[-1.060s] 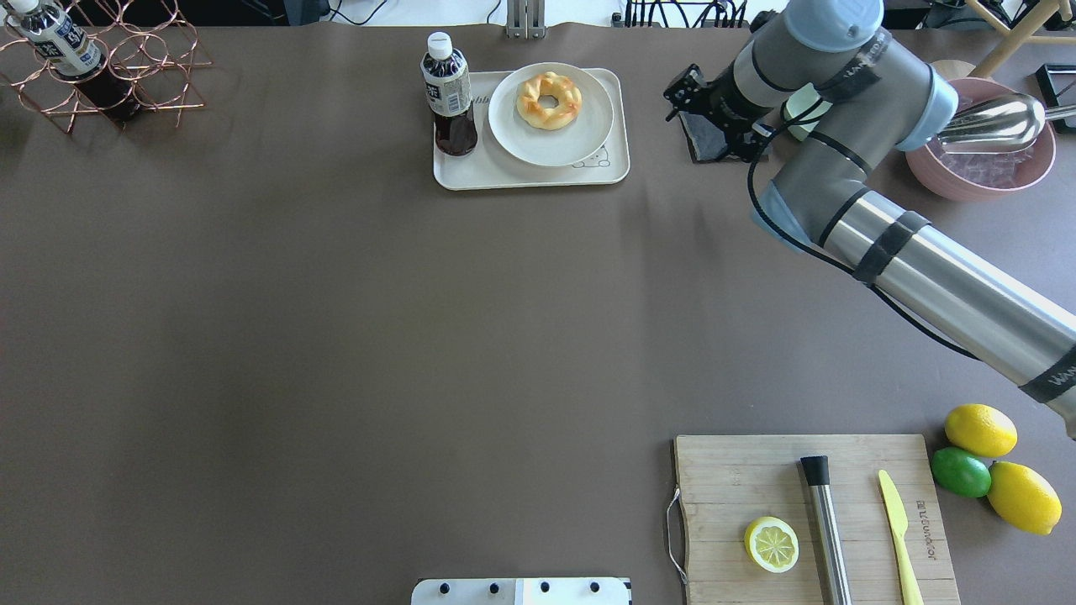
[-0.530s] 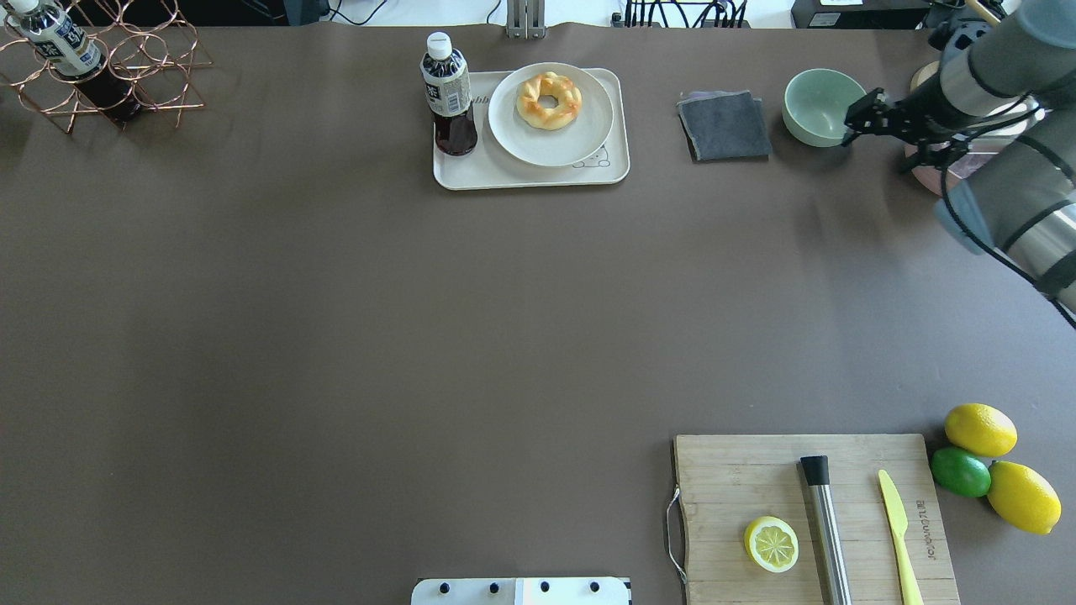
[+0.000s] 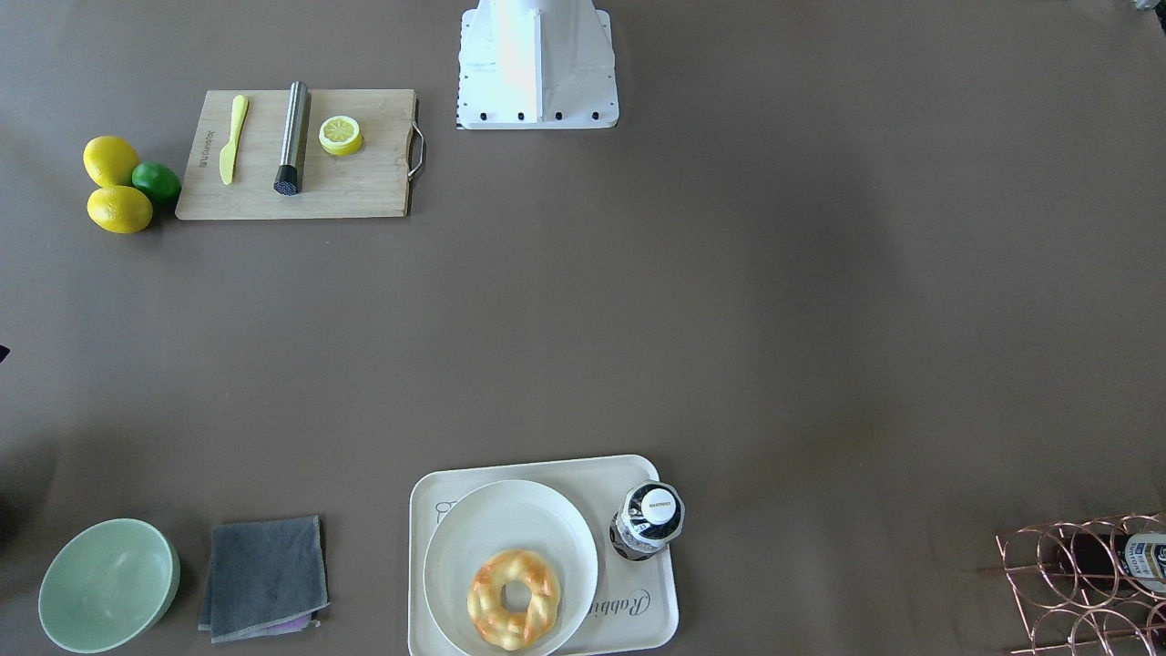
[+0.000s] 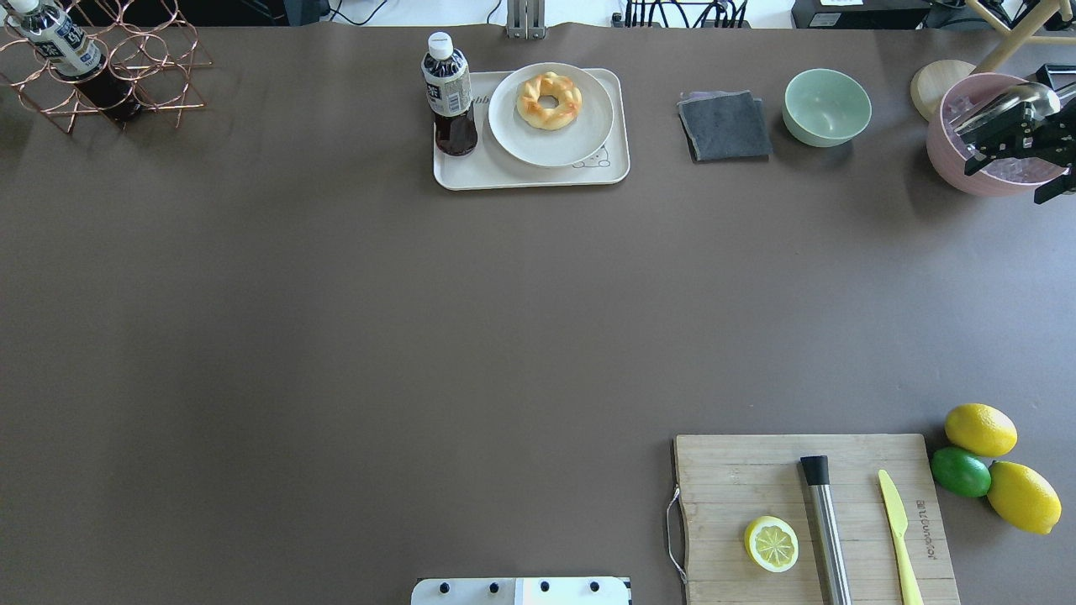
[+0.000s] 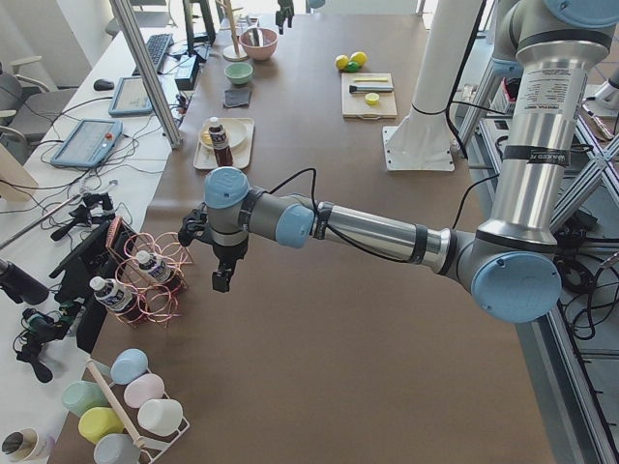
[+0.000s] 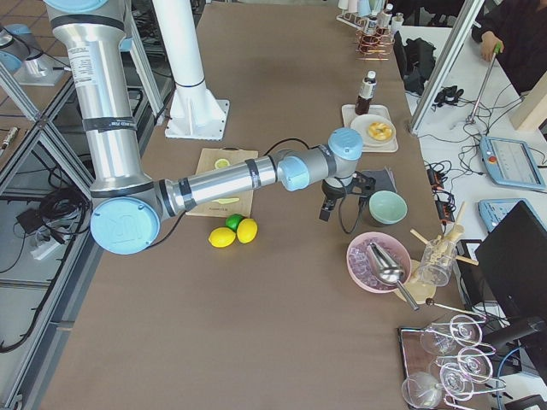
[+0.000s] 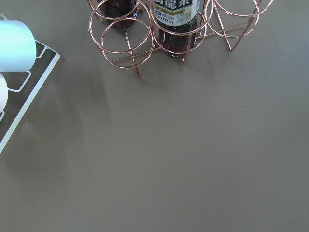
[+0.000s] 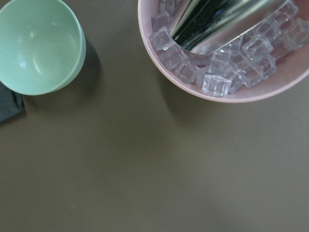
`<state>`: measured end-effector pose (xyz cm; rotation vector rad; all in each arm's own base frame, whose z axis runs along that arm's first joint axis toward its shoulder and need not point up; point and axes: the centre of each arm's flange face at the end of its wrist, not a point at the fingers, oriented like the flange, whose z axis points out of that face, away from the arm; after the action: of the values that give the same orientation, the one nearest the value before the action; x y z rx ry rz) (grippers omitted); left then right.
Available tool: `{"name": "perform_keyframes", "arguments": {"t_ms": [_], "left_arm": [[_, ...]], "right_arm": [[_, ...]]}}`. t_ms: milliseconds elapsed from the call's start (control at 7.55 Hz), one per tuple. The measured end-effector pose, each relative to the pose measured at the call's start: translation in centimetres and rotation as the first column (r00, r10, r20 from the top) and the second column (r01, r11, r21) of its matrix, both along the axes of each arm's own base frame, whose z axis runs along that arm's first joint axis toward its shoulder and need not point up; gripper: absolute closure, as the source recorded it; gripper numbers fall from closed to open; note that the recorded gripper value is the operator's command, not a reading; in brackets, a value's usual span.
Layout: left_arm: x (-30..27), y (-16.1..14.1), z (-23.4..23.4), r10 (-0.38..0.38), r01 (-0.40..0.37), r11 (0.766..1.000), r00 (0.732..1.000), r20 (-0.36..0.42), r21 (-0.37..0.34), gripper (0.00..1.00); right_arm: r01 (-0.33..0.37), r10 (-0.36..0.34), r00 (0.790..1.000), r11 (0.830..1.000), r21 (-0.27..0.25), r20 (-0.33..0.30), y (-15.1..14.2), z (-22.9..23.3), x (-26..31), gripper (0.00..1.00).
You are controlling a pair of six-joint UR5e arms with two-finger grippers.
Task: Place donut on tray
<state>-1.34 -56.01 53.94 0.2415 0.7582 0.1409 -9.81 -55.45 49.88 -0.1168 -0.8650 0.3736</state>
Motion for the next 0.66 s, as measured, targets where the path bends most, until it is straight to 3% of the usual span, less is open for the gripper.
{"name": "perform_keyframes", "arguments": {"t_ms": [133, 398, 663], "left_arm": [[0.0, 0.0, 0.0, -0.001, 0.001, 1.000, 1.000, 0.000, 0.000, 0.02], [-0.1, 0.0, 0.0, -0.004, 0.004, 1.000, 1.000, 0.001, -0.001, 0.02], [-0.9, 0.7, 1.2, -0.016, 0.016, 1.000, 1.000, 0.011, -0.018, 0.02]], "right_arm": [[0.022, -0.022, 1.000, 1.000, -0.004, -0.015, 2.7, 0.2, 0.8, 0.00], [0.164, -0.154, 0.981, 0.984, 0.076, -0.117, 6.8, 5.4, 3.4, 0.00], [0.329, -0.284, 0.925, 0.932, 0.154, -0.254, 8.1, 11.7, 9.0, 0.00]]}}
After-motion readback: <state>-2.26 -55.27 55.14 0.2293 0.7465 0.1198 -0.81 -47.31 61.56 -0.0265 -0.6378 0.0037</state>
